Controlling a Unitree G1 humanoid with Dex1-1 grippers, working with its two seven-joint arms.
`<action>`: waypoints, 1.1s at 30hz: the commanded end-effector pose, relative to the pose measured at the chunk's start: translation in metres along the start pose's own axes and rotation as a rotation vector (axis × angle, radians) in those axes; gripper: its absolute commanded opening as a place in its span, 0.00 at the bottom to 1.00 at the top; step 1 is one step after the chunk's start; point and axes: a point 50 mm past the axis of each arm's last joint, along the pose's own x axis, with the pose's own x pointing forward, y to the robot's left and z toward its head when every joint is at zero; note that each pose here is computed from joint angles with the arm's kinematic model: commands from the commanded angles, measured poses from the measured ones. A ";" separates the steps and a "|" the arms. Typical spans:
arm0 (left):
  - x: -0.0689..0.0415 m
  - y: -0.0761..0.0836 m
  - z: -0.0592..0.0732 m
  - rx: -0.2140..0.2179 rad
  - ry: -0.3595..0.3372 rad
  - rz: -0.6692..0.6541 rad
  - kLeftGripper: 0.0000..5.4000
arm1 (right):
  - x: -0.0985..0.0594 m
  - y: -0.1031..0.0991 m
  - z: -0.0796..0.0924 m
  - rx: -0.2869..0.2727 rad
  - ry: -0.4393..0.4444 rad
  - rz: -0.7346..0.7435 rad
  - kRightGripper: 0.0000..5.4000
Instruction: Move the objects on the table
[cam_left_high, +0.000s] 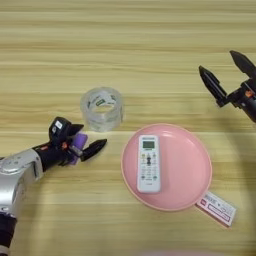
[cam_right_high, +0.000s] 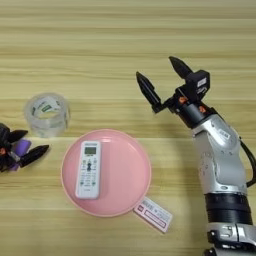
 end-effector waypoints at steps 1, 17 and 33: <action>-0.003 -0.001 -0.003 -0.016 0.002 0.010 1.00 | 0.000 -0.002 0.004 -0.012 -0.003 0.009 1.00; -0.027 -0.019 -0.013 -0.075 0.012 0.064 1.00 | 0.005 -0.004 0.012 -0.029 -0.026 0.014 1.00; -0.027 -0.050 -0.021 -0.133 0.036 -0.019 1.00 | 0.008 -0.005 0.014 -0.039 -0.038 0.018 1.00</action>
